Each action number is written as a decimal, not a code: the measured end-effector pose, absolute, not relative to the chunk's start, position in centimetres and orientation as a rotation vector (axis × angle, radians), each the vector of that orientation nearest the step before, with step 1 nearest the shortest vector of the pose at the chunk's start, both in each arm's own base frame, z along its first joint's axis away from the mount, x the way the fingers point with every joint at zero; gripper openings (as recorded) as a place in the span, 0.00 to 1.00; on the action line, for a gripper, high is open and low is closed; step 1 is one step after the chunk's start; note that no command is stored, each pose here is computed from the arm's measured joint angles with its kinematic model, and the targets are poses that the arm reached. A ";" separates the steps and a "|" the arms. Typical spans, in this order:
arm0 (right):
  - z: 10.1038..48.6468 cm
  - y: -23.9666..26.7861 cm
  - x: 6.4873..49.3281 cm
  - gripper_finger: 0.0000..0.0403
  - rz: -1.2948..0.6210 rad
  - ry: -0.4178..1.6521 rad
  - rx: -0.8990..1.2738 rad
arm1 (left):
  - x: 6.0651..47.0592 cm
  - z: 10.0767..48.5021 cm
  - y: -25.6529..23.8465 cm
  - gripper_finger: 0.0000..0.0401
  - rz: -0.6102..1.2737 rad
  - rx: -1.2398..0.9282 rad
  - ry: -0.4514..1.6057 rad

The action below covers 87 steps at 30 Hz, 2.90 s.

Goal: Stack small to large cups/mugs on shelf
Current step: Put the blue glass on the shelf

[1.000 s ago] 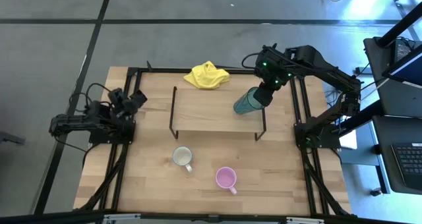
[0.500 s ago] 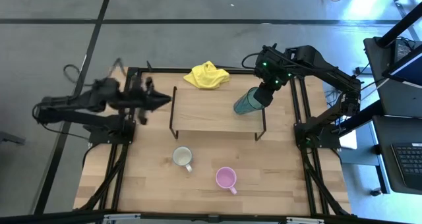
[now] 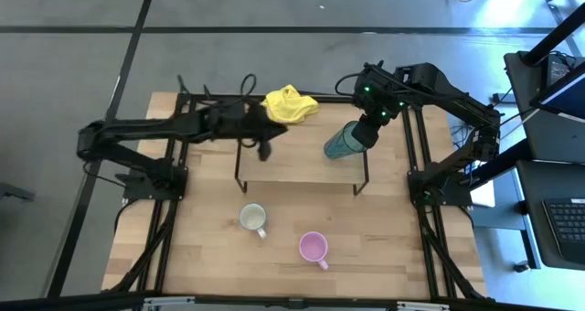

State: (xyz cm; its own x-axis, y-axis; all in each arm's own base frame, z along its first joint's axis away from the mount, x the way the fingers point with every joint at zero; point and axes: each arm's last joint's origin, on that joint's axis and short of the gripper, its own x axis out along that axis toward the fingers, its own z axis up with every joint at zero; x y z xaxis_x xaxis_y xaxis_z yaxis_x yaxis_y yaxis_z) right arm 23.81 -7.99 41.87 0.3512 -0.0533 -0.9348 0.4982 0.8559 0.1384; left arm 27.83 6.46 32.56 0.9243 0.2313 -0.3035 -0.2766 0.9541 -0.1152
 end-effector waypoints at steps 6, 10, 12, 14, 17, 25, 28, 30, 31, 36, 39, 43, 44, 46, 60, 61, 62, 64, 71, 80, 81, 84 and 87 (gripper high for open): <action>41.9 -7.9 23.8 0.06 -0.353 1.166 0.449 | 30.9 29.7 7.6 0.07 0.182 -0.256 0.311; 41.9 -7.9 23.8 0.06 -0.352 1.166 0.449 | 32.1 28.1 7.6 0.07 0.136 -0.296 0.347; 41.9 -7.9 23.8 0.06 -0.352 1.166 0.448 | 32.6 28.1 7.3 0.07 0.119 -0.295 0.316; 41.9 -7.9 23.8 0.06 -0.352 1.166 0.448 | 32.9 28.3 7.0 0.07 0.101 -0.295 0.281; 41.9 -7.9 23.8 0.06 -0.351 1.166 0.447 | 33.1 28.8 6.8 0.07 0.094 -0.298 0.230; 41.9 -7.7 23.9 0.06 -0.324 1.172 0.413 | 33.7 29.1 6.8 0.07 0.033 -0.292 0.155; 41.9 -7.7 23.9 0.06 -0.302 1.172 0.409 | 34.8 28.7 6.8 0.07 0.004 -0.299 0.175; 41.9 -7.6 23.9 0.06 -0.293 1.172 0.416 | 36.1 28.3 6.7 0.07 -0.013 -0.299 0.230; 41.9 -7.6 23.9 0.06 -0.294 1.172 0.416 | 36.9 28.1 6.6 0.07 -0.021 -0.294 0.266; 41.9 -7.7 23.9 0.06 -0.300 1.172 0.421 | 39.9 30.4 6.8 0.07 -0.041 -0.218 0.324; 41.9 -7.7 23.9 0.06 -0.312 1.173 0.431 | 40.4 31.3 7.0 0.07 -0.018 -0.161 0.381; 41.9 -7.7 23.9 0.06 -0.318 1.167 0.428 | 40.2 31.3 7.4 0.07 0.046 -0.126 0.461; 41.9 -7.7 23.9 0.06 -0.319 1.169 0.426 | 40.0 31.1 7.6 0.07 0.055 -0.131 0.482; 41.9 -7.6 23.9 0.06 -0.332 1.170 0.408 | 39.9 30.6 7.7 0.07 0.068 -0.146 0.508; 41.9 -7.7 23.9 0.06 -0.368 1.168 0.422 | 40.6 29.0 7.7 0.07 0.056 -0.230 0.543; 41.9 -7.6 23.9 0.06 -0.368 1.169 0.424 | 40.9 28.7 7.7 0.07 0.040 -0.237 0.545; 41.9 -7.6 23.9 0.06 -0.368 1.173 0.425 | 41.1 28.3 7.5 0.07 0.031 -0.244 0.552; 41.9 -7.6 23.9 0.06 -0.370 1.173 0.428 | 41.3 27.8 7.3 0.06 0.030 -0.253 0.566; 41.9 -7.6 23.9 0.06 -0.349 1.169 0.453 | 41.5 27.5 7.3 0.02 0.025 -0.246 0.574; 41.8 -7.5 24.0 0.06 -0.339 1.168 0.484 | 41.5 27.6 7.3 0.02 0.022 -0.237 0.565; 41.8 -7.5 24.1 0.06 -0.335 1.171 0.488 | 41.5 27.6 7.3 0.02 0.021 -0.236 0.560; 41.7 -7.5 24.2 0.06 -0.331 1.176 0.494 | 41.6 27.7 7.3 0.01 0.020 -0.233 0.544; 41.6 -7.6 24.3 0.06 -0.329 1.180 0.505 | 41.6 27.8 7.4 0.00 0.019 -0.232 0.540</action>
State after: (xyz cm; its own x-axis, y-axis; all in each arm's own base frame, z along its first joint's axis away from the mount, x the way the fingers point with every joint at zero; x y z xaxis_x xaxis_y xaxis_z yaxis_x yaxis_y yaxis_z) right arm 24.34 -7.58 41.57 0.3534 0.0163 -0.9353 0.4975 0.8435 0.2027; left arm 41.64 7.35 27.79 0.8583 -0.0431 -0.5114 -0.0785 0.9737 -0.2138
